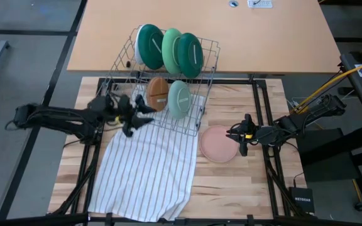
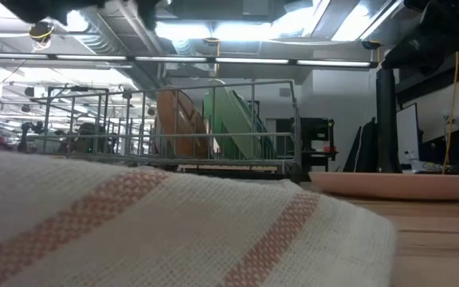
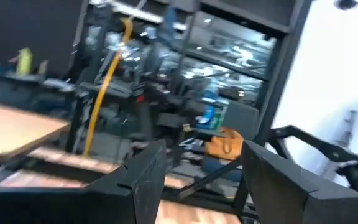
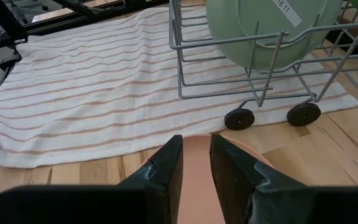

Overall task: Sort dishes
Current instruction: Put the pink plate into the dishwasher rack

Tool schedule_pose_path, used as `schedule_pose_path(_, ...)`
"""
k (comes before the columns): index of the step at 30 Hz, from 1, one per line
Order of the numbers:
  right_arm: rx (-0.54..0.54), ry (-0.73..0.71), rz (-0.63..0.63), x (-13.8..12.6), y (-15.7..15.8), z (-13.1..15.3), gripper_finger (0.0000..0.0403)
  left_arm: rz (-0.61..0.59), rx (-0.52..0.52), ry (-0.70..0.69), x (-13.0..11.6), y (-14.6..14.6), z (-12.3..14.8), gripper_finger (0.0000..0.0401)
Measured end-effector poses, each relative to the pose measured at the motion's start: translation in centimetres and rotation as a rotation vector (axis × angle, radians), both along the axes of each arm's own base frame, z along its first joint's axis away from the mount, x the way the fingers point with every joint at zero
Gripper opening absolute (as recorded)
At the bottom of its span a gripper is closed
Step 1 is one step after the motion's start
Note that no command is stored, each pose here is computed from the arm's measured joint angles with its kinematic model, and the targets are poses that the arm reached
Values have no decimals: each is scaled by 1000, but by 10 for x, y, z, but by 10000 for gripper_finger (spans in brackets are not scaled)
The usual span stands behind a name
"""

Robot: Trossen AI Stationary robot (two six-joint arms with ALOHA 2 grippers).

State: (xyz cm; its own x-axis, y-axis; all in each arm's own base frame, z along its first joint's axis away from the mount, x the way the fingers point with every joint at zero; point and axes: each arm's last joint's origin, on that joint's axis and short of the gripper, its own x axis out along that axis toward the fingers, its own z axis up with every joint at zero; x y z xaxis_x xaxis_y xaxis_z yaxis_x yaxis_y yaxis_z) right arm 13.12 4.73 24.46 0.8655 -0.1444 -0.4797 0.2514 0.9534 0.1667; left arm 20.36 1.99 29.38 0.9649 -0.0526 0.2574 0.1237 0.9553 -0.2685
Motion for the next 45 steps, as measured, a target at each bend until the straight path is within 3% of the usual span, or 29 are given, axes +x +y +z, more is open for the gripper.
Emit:
schedule_pose_path(8, 1, -1, 0, 0, 0, 0, 85, -50, 202, 59, 65, -55, 5, 198)
schedule_pose_path(13, 9, -2, -4, 0, 0, 0, 85, -82, 372, 218, 119, -80, 1, 198)
schedule_pose_path(21, 28, 6, 24, 0, 1, 0, 85, -116, 612, 500, 201, -108, -31, 198)
schedule_pose_path(30, 38, 11, 40, 0, 2, 0, 85, -146, 846, 630, 254, -136, -72, 198)
schedule_pose_path(36, 38, 11, 39, 0, 2, 0, 85, -115, 881, 700, 269, -135, -104, 198)
schedule_pose_path(45, 37, 11, 40, 0, 2, 0, 85, -93, 779, 812, 277, -119, -139, 198)
